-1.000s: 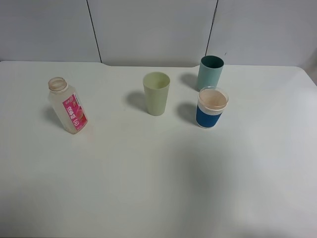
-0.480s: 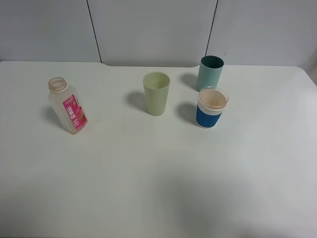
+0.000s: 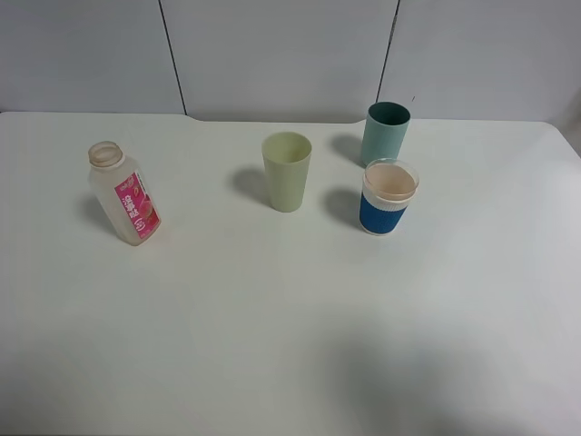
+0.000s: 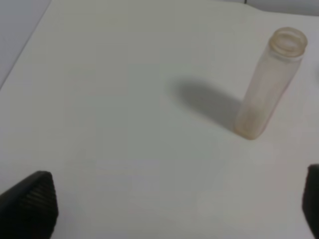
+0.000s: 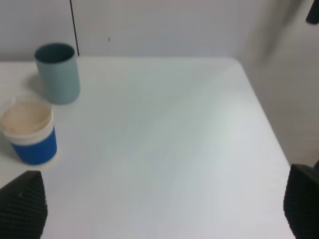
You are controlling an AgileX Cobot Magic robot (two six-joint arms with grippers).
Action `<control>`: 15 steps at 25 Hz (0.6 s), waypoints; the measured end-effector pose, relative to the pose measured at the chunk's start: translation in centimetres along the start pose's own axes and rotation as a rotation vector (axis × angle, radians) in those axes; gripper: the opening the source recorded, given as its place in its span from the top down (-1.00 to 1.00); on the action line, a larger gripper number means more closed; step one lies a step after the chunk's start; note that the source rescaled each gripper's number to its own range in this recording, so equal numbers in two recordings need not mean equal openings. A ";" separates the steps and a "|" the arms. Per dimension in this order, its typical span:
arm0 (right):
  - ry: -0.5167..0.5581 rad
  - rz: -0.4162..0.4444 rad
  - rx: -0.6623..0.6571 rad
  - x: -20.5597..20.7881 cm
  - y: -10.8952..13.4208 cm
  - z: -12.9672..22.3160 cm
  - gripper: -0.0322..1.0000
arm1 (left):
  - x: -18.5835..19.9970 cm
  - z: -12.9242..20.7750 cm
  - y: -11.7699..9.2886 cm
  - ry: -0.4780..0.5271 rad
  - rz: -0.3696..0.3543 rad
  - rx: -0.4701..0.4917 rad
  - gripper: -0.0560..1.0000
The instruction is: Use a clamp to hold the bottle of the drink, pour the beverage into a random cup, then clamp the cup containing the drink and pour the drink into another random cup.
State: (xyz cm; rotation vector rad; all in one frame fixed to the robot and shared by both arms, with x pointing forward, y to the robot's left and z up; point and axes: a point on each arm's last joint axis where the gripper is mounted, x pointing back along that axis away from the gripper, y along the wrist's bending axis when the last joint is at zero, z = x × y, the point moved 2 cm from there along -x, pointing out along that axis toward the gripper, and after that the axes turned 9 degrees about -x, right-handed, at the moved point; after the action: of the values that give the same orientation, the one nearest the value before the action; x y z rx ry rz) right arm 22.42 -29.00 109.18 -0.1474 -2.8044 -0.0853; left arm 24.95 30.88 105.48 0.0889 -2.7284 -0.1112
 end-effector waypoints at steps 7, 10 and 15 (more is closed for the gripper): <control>0.154 0.003 -0.008 -3.5 -0.3 3.4 -0.67 | 0.0 0.0 0.0 0.000 0.000 0.000 -1.00; 0.150 -0.006 0.007 -4.0 -0.2 3.6 -0.67 | 0.0 0.0 0.0 0.000 0.000 0.000 -1.00; 0.136 -0.019 0.020 -4.0 -0.1 3.5 -0.67 | 0.0 0.0 0.0 0.000 0.000 0.000 -1.00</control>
State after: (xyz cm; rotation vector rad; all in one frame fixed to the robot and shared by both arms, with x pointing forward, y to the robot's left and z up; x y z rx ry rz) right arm 25.08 -29.19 104.53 -0.1063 -2.6705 -0.0697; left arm 24.95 30.88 105.48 0.0889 -2.7284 -0.1112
